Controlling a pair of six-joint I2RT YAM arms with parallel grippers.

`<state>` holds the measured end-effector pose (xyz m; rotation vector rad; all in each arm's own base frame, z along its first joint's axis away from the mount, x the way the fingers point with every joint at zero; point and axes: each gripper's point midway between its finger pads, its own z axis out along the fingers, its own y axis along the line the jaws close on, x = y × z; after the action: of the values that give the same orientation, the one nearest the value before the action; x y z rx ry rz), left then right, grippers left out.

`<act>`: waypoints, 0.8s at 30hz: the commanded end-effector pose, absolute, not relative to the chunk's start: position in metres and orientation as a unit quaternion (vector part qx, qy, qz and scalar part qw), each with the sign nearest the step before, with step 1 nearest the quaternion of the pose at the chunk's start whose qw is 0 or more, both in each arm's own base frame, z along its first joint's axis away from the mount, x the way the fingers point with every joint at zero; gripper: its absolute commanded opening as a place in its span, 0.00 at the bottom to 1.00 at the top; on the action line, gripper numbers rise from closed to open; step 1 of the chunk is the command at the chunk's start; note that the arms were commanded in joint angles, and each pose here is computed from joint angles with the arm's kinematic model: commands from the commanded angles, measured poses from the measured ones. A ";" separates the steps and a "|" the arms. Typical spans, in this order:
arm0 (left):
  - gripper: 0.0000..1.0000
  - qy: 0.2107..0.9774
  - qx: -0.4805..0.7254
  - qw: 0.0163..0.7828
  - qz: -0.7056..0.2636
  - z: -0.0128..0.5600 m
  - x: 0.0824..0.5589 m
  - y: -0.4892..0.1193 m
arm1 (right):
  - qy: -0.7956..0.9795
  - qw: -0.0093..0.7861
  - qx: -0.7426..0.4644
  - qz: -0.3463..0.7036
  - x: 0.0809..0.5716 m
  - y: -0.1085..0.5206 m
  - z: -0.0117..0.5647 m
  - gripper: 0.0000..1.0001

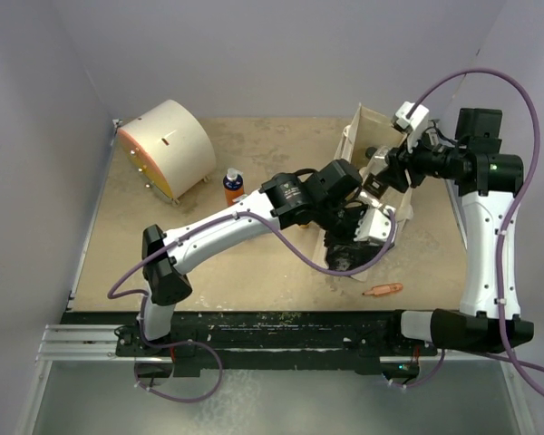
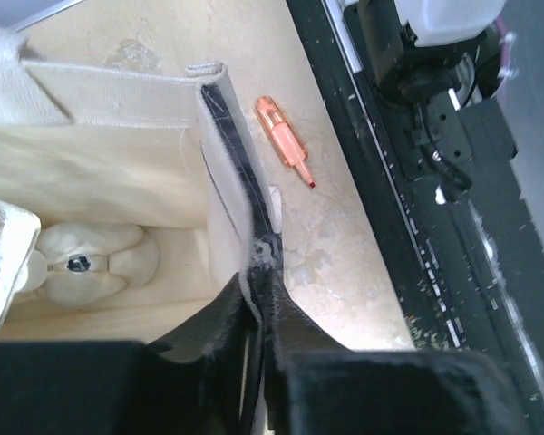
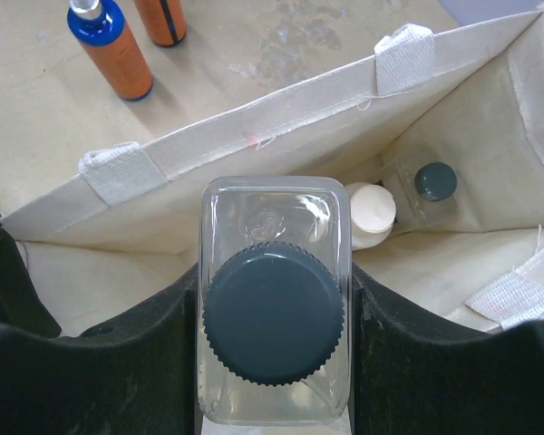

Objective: Place the personal care products into the canvas bag
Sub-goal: Place the care product in the canvas bag.

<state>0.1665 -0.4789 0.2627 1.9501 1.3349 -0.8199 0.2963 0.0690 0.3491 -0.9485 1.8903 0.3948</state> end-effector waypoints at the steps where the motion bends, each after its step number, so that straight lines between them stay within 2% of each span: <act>1: 0.05 0.469 0.764 0.328 -0.299 0.269 0.155 -0.472 | 0.725 0.508 -0.436 0.161 0.297 0.078 0.366 0.00; 4: 0.00 0.462 0.776 0.317 -0.292 0.256 0.149 -0.468 | 0.722 0.499 -0.453 0.156 0.296 0.077 0.358 0.00; 17: 0.00 0.456 0.789 0.304 -0.279 0.242 0.144 -0.464 | 0.685 0.443 -0.528 0.236 0.293 0.093 0.315 0.00; 24: 0.00 0.446 0.786 0.312 -0.291 0.259 0.136 -0.464 | 0.701 0.415 -0.529 0.237 0.306 0.087 0.280 0.00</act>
<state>0.1522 -0.4712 0.2377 2.0706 1.2228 -0.7305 0.3005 0.0760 0.2670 -1.2929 1.9041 0.5931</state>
